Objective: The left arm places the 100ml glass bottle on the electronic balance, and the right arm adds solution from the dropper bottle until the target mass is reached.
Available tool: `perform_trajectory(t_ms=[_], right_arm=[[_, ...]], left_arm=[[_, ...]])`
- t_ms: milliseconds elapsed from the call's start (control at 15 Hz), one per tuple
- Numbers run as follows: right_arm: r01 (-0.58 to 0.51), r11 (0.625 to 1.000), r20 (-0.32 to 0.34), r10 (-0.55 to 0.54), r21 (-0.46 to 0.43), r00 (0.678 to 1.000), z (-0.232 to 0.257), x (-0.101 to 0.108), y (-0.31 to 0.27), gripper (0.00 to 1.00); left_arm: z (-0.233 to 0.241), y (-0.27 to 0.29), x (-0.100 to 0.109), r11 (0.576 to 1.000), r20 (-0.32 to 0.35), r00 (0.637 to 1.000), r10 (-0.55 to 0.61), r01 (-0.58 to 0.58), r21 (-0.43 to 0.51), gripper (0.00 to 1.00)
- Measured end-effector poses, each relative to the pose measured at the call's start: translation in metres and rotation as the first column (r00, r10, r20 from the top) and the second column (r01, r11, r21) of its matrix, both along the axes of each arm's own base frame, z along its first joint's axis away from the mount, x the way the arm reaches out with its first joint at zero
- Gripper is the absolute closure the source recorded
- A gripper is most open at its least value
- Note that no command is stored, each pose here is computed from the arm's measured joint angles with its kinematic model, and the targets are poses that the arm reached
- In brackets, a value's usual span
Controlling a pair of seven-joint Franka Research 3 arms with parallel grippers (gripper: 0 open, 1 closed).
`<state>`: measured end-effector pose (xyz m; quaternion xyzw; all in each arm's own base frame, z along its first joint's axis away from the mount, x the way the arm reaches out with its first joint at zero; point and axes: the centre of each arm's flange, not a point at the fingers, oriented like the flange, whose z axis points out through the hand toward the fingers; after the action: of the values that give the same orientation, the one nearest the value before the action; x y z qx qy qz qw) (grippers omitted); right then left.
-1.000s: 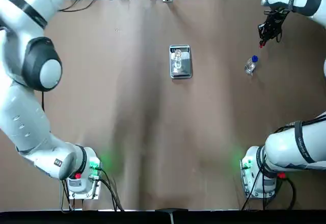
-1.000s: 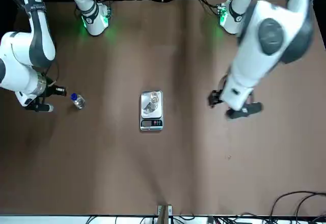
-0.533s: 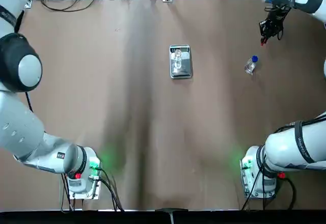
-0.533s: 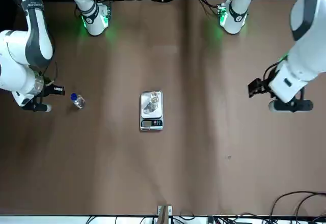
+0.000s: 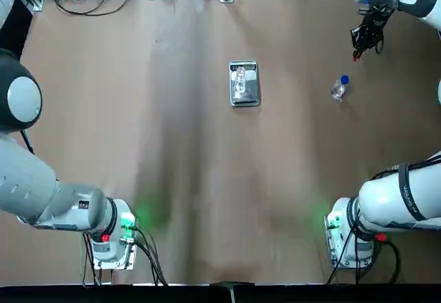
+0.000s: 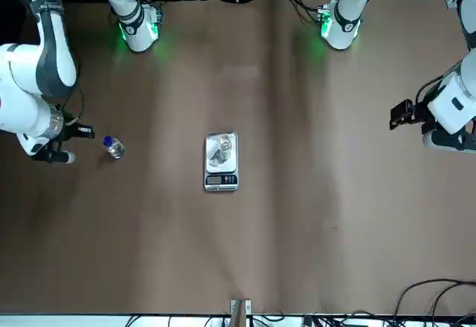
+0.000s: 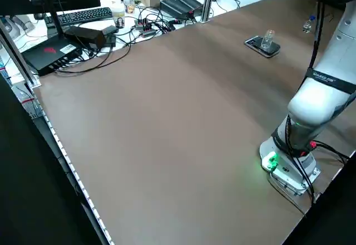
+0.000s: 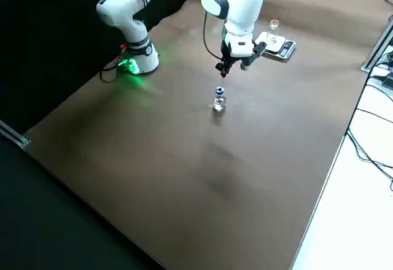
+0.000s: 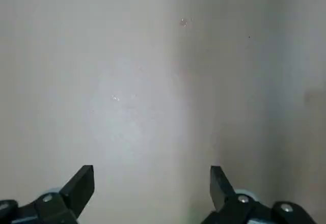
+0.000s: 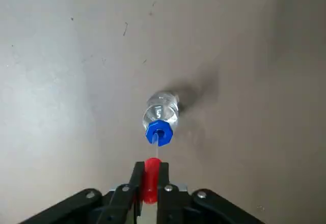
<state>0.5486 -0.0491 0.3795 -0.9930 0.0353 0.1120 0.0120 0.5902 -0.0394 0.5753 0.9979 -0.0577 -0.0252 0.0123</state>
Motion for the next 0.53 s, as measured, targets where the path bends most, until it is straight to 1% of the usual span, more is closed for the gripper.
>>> perform_trajectory(t_ms=[533], right_arm=[[-0.009,1.0,-0.024,0.009,0.004,1.0,0.025,0.005,0.005,0.85]], left_arm=[[-0.001,0.004,0.0,1.0,-0.002,1.0,0.002,-0.002,0.0,0.0]])
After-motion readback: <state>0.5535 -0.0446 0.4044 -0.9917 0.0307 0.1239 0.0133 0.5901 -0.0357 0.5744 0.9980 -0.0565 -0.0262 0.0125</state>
